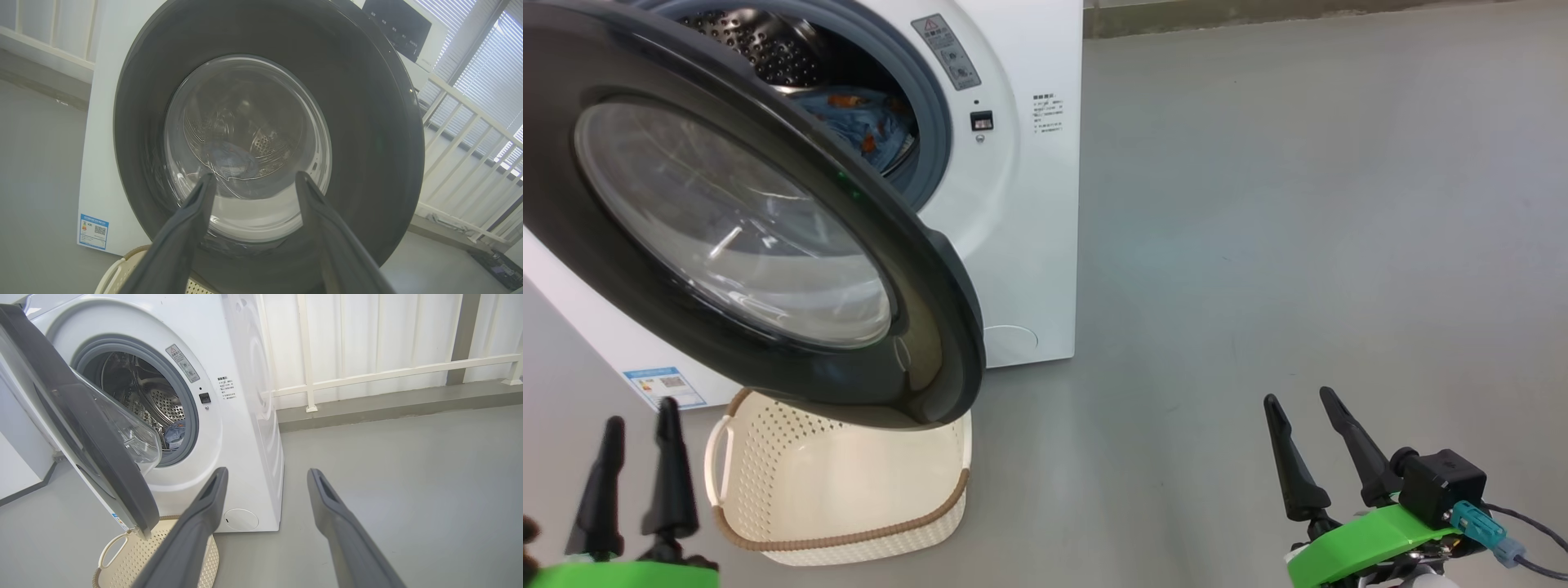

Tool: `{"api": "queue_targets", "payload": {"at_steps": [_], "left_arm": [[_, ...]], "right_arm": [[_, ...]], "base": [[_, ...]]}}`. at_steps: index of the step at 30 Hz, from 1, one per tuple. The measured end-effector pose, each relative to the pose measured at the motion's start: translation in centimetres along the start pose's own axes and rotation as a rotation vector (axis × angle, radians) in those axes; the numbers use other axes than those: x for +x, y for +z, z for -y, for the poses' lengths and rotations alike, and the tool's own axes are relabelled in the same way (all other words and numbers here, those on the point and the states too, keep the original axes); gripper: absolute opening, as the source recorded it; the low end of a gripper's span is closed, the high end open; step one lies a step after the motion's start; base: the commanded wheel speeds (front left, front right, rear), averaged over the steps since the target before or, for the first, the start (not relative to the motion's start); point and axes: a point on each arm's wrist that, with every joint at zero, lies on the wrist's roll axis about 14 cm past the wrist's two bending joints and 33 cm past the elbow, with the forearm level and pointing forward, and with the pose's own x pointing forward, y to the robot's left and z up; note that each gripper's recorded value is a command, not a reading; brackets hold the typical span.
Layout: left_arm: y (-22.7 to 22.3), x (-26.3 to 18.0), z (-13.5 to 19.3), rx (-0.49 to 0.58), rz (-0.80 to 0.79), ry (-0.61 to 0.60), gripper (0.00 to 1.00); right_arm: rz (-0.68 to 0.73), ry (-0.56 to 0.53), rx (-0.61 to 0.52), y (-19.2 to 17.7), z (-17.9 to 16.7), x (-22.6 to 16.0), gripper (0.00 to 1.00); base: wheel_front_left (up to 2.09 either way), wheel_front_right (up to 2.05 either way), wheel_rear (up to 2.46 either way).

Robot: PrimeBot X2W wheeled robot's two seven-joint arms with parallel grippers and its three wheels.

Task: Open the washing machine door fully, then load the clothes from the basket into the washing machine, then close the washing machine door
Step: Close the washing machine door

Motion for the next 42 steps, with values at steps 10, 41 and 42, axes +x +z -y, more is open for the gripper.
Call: {"api": "queue_targets", "payload": {"at_steps": [10,41,42], "left_arm": [[-2.4,-1.2,0.7,0.339,-0.081,-0.054,1.00],[-5.5,-4.1,-0.8,0.445,-0.185,0.009,1.00],[-5.5,-4.1,-0.8,0.445,-0.185,0.009,1.00]], "right_arm": [[0.007,-0.004,-0.001,0.2,0.1,-0.1,1.00],[0.029,-0.005,-0.020,1.0,0.2,-0.2,1.00],[0.029,-0.005,-0.020,1.0,0.2,-0.2,1.00]], "base": [[0.00,0.00,0.00],[0.00,0.00,0.00],[0.00,0.00,0.00]]}}
